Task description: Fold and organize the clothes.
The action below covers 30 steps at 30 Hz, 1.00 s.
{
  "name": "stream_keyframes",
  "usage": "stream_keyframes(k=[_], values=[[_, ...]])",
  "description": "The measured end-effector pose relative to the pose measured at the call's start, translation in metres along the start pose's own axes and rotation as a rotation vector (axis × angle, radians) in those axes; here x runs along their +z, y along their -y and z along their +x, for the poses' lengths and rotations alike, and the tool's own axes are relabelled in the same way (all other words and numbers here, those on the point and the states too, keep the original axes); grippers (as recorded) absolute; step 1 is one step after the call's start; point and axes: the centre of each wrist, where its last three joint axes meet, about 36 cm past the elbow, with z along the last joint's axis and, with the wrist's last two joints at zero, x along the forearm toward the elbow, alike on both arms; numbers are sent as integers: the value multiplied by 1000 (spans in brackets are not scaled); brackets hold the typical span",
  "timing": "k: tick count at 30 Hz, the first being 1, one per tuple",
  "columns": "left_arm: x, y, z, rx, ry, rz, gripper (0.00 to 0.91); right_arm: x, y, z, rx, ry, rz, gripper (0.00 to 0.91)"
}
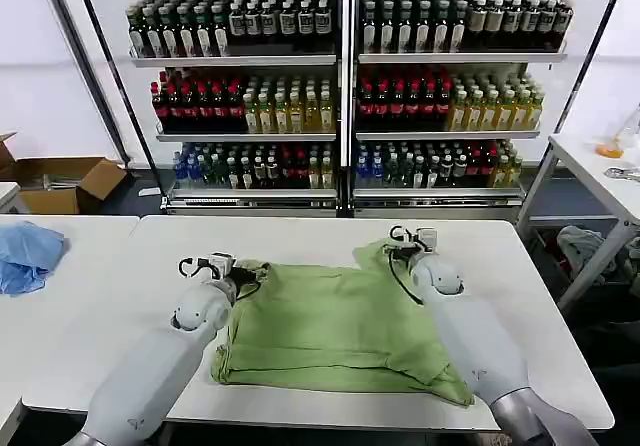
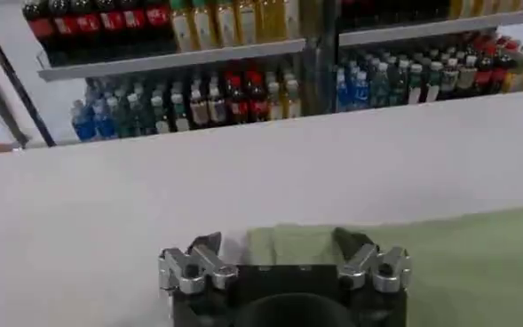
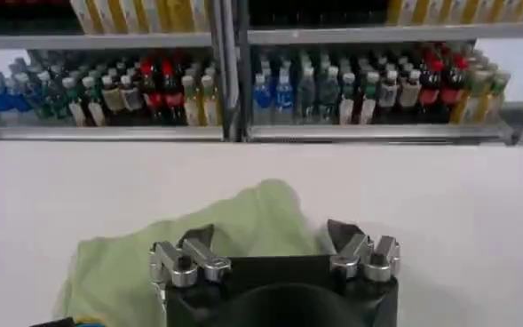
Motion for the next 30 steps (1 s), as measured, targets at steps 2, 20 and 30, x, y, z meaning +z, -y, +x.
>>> stream_keyframes(k=[2,20,30], values=[[2,-2,1,5,-3,4,20,1,-2,-2,-3,-6,-4,0],[11,-16,22,98,24,100,20,14,-5,1,0,26,5,0],[1,-26,45,131,90,151,20,8,1,30,-20,121,6,0]])
